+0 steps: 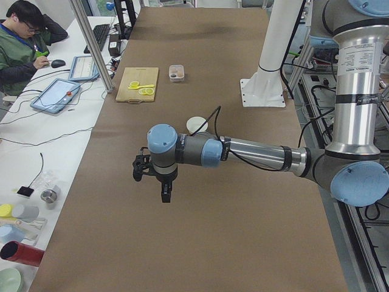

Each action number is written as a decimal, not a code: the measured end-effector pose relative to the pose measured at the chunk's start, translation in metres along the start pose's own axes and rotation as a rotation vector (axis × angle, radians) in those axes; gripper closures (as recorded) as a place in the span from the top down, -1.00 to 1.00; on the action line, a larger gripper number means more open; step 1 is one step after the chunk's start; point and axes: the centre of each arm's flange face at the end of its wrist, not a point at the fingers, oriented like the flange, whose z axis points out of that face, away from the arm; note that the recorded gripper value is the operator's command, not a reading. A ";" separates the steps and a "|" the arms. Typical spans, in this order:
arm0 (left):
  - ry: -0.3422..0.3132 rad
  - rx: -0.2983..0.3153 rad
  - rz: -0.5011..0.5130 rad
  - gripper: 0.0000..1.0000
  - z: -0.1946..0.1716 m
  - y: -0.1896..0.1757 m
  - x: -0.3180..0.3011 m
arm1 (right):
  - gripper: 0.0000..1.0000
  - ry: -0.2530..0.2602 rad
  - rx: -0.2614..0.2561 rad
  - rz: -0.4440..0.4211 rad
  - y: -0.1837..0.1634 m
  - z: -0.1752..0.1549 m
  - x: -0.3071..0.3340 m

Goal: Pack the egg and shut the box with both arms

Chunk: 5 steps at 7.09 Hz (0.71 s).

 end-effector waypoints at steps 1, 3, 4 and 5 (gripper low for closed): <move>-0.001 -0.015 -0.014 0.97 0.009 0.011 -0.011 | 1.00 0.000 -0.008 0.005 0.024 0.014 0.014; 0.003 0.008 0.007 0.97 0.014 0.016 -0.016 | 1.00 0.007 0.046 -0.037 0.059 0.037 0.031; 0.006 0.013 0.012 0.97 0.015 0.017 -0.017 | 1.00 0.004 0.086 -0.061 0.065 0.040 0.031; 0.018 0.017 0.018 0.97 0.014 0.018 -0.016 | 1.00 -0.011 0.109 -0.057 0.065 0.039 0.028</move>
